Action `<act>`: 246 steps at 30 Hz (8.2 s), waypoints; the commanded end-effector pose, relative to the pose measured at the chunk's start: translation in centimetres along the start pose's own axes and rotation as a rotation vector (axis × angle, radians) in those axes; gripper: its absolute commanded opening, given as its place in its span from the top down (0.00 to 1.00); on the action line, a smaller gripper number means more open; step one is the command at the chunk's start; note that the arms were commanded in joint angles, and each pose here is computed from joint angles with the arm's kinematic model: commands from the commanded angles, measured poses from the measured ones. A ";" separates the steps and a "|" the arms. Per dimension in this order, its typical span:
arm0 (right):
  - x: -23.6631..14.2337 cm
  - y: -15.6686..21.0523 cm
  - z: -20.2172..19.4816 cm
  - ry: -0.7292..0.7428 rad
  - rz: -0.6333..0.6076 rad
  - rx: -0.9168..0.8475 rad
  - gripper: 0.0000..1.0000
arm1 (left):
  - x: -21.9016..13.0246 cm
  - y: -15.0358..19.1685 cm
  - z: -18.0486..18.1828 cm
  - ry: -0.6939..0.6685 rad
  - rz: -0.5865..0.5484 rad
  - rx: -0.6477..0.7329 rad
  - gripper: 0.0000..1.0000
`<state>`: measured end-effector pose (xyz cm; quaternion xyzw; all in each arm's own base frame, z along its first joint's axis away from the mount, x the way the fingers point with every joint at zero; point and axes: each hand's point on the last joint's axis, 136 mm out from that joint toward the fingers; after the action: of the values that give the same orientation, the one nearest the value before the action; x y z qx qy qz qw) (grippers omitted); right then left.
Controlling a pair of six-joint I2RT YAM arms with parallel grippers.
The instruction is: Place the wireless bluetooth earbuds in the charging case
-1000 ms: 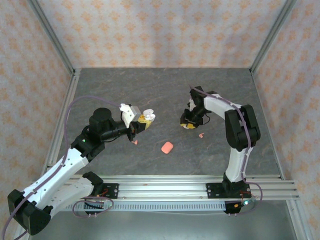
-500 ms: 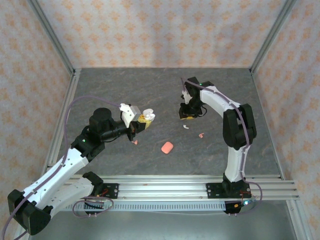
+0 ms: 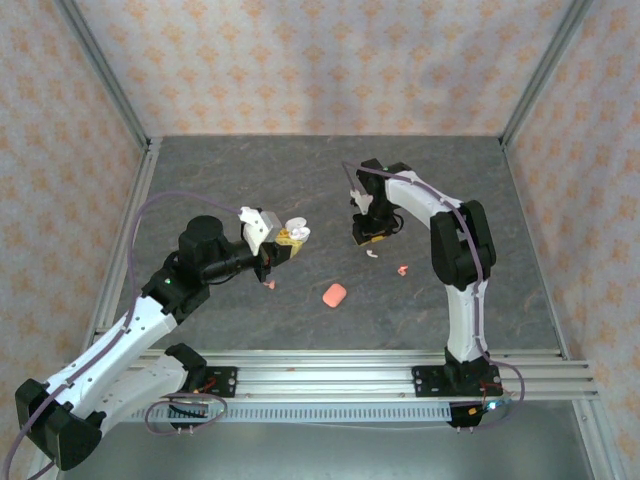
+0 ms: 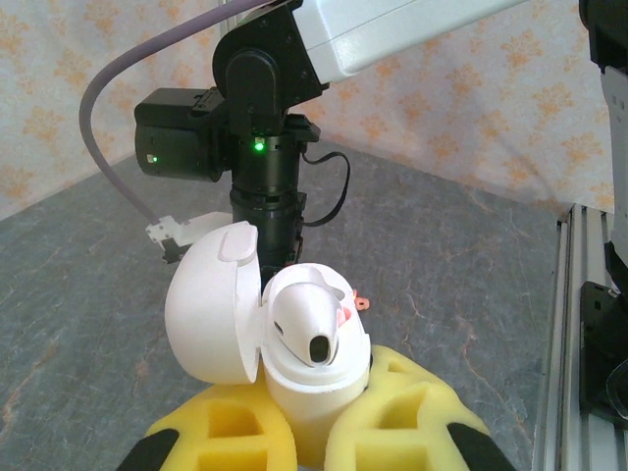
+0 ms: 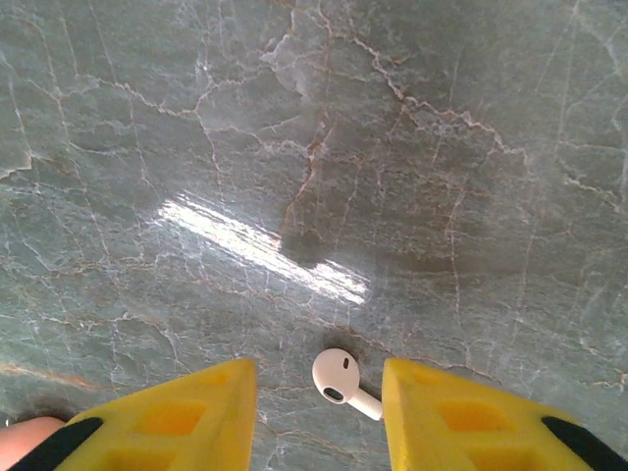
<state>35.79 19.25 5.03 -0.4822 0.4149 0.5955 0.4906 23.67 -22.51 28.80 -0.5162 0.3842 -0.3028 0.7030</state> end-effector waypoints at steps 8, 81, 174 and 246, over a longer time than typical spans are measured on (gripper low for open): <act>2.5 2.1 -1.3 0.079 0.089 -0.044 0.62 | 0.0 0.4 -0.4 0.010 0.014 -0.001 1.00; -36.0 11.1 19.8 -1.120 -0.991 -0.097 0.93 | -1.8 -8.8 0.1 0.000 -0.247 -0.100 1.00; -31.5 12.3 20.8 -0.909 -0.876 -0.098 0.43 | -1.5 -8.7 0.5 -0.022 -0.242 -0.118 1.00; -32.2 9.0 17.1 -1.110 -0.776 0.297 0.09 | 0.8 -8.1 0.9 0.016 -0.197 -0.183 1.00</act>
<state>25.27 28.07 38.50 -0.2030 -0.0098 0.4885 0.8486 23.84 -25.49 35.32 -0.5993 0.3962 -0.3347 0.6098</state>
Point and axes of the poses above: each hand's point on the last joint's axis, 136 mm out from that joint toward the fingers, its own x axis out along the fingers, its own z axis along the line the jaws close on, y = z × x, and after that the axes turned 14 degrees about x, right-handed
